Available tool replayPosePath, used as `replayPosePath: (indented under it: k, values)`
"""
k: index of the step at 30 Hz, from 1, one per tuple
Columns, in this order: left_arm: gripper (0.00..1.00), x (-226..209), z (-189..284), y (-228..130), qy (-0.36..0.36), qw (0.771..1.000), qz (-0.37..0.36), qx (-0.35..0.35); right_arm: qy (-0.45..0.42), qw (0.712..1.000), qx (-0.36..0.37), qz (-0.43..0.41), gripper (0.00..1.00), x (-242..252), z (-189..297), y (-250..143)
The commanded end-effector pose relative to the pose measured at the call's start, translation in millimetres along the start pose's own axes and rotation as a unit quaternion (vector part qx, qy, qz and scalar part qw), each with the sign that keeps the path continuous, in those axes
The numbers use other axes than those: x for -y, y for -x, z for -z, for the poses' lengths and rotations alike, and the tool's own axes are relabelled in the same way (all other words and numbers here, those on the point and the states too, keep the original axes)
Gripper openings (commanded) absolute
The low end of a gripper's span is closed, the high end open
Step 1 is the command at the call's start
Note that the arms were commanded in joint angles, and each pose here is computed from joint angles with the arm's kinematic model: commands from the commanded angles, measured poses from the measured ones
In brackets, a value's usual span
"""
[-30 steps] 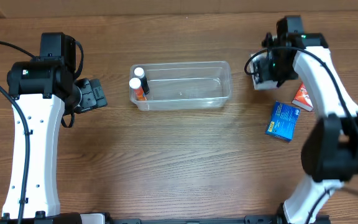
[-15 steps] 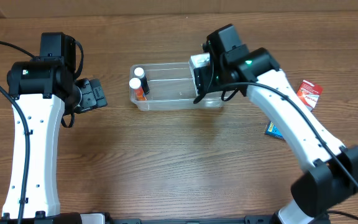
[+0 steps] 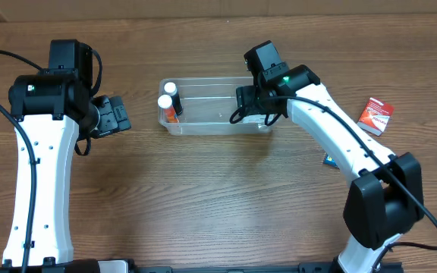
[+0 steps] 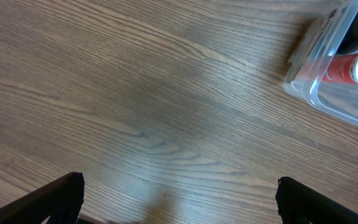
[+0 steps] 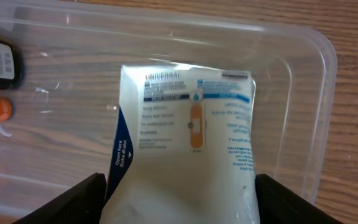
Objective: Pack container
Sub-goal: 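Lower the white box into the container's right end and release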
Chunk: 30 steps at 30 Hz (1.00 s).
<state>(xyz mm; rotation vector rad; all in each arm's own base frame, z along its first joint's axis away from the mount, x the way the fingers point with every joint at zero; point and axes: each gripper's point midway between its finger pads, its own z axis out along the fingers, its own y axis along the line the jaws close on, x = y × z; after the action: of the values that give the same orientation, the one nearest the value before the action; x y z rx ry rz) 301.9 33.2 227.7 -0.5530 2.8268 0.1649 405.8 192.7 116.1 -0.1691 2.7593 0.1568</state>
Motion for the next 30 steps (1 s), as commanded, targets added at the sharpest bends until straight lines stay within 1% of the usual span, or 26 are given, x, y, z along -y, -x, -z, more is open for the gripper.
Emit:
replayPosePath:
  k: [1,8,11,14,15,17,20,22,23,26,27,28,30]
  values:
    - [1.00,-3,3,0,0.000,1.000,0.010,0.005,-0.018,1.000,-0.022,-0.006,0.77,8,-27,-8]
    - [1.00,-3,3,0,0.000,1.000,0.010,0.005,-0.020,1.000,-0.021,-0.006,0.77,7,-45,-6]
    - [1.00,-3,3,0,0.000,1.000,0.010,0.005,-0.025,1.000,-0.014,-0.004,0.83,9,-45,-2]
    - [1.00,-3,3,0,0.000,1.000,0.010,0.005,-0.027,1.000,-0.011,-0.004,0.95,9,-43,-1]
    - [1.00,-3,3,0,0.000,1.000,0.010,0.005,-0.032,0.999,-0.006,-0.004,0.97,11,-40,1]
    - [1.00,-3,3,0,0.000,1.000,0.008,0.006,-0.051,0.999,0.011,-0.004,0.99,17,-21,10]
    - [1.00,-3,3,0,0.000,1.000,0.006,0.006,-0.055,0.996,0.069,-0.011,1.00,19,44,36]
    - [1.00,-3,3,0,0.000,1.000,0.006,0.006,-0.067,0.991,0.110,-0.023,1.00,30,87,51]
    - [1.00,-3,3,0,0.000,1.000,0.006,0.005,-0.082,0.987,0.135,-0.042,1.00,44,114,58]
    - [1.00,-3,3,0,0.000,1.000,0.002,0.005,-0.109,0.964,0.186,-0.153,1.00,101,170,62]
    - [1.00,-3,3,0,0.000,1.000,0.002,0.005,-0.114,0.957,0.182,-0.194,1.00,123,178,55]
    - [1.00,-3,3,0,0.000,1.000,0.002,0.005,-0.115,0.953,0.163,-0.229,1.00,144,180,43]
    - [1.00,-3,3,0,0.000,1.000,0.002,0.006,-0.118,0.948,0.090,-0.280,1.00,181,170,10]
